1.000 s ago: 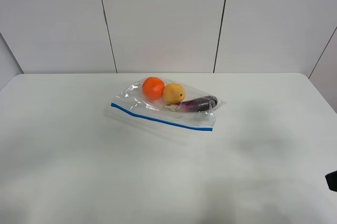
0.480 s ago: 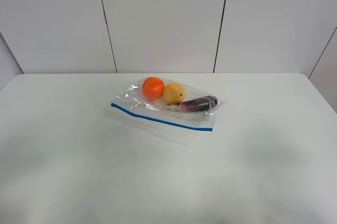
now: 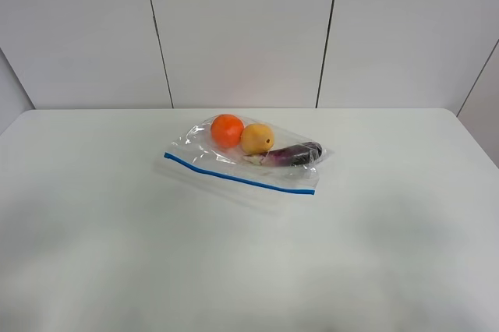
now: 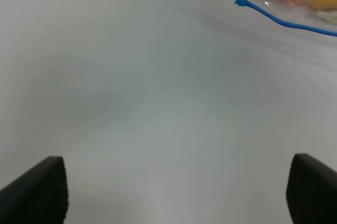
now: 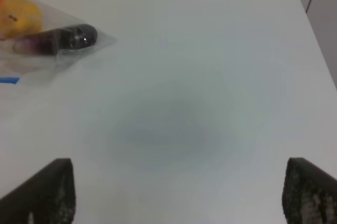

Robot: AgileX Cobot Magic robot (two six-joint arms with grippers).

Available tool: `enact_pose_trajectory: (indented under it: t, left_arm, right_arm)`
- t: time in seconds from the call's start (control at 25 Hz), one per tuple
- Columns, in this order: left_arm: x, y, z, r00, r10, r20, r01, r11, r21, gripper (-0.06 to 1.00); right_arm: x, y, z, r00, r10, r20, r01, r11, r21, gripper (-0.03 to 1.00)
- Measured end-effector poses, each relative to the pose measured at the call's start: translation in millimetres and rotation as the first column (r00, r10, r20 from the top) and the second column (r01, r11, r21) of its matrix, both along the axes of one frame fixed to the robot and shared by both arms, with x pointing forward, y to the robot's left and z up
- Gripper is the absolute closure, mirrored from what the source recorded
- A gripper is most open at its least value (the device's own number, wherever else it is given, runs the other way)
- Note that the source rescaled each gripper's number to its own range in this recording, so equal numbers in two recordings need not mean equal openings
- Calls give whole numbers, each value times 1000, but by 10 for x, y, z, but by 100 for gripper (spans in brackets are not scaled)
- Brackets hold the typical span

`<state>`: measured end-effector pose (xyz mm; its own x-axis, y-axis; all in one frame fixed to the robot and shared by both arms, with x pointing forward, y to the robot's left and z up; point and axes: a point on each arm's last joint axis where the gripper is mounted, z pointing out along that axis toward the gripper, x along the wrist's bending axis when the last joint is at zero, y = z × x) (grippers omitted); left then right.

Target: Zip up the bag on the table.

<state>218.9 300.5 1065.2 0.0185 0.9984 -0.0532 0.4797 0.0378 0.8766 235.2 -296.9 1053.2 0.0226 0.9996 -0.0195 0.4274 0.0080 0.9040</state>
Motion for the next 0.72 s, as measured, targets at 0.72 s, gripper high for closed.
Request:
enact_pose_trajectory:
  t: [0.72]
  left_arm:
    - [0,0,0,1000,0,0,0,1000,0,-3]
  right_arm:
    - [0,0,0,1000,0,0,0,1000,0,-2]
